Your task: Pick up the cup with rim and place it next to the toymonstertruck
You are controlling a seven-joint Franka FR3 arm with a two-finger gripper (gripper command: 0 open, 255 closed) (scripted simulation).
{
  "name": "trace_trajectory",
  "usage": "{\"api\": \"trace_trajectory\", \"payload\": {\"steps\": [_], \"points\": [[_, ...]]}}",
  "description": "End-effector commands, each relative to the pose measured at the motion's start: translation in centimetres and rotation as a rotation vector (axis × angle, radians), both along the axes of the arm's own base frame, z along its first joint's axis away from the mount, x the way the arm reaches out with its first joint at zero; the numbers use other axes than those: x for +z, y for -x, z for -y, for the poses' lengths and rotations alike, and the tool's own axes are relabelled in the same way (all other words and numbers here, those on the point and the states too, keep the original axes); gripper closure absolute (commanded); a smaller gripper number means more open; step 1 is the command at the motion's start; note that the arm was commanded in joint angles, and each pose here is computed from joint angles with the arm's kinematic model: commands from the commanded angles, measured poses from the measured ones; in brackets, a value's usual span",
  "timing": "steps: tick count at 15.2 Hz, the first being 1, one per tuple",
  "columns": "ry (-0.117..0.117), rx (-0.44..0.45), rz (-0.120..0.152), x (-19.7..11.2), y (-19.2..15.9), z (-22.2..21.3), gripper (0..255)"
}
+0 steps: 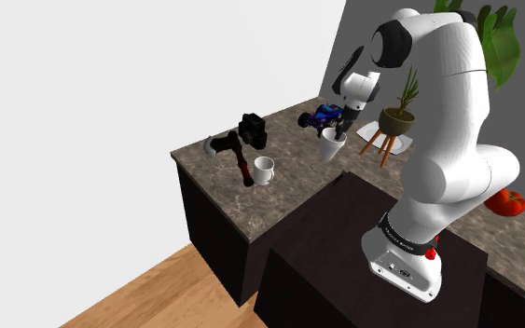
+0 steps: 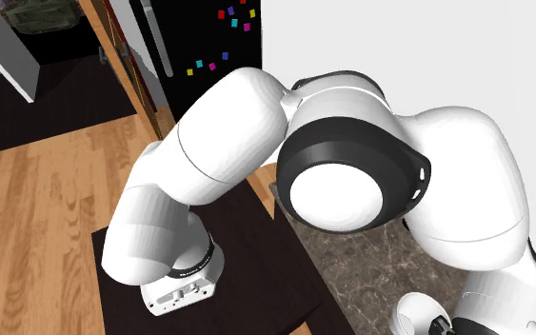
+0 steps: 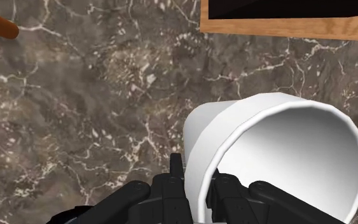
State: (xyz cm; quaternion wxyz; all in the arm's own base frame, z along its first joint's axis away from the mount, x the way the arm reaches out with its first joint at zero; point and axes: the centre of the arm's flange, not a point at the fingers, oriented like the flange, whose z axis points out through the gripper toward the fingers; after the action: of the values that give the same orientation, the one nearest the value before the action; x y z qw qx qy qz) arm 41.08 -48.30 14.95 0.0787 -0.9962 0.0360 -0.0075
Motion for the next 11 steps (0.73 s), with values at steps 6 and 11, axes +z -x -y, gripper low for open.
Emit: {"api": "trace_trajectory", "payload": {"steps": [6, 11], "points": [[0.001, 0.000, 0.000, -1.41, -0.01, 0.01, 255], [0.001, 0.000, 0.000, -1.42, -0.01, 0.01, 0]]}}
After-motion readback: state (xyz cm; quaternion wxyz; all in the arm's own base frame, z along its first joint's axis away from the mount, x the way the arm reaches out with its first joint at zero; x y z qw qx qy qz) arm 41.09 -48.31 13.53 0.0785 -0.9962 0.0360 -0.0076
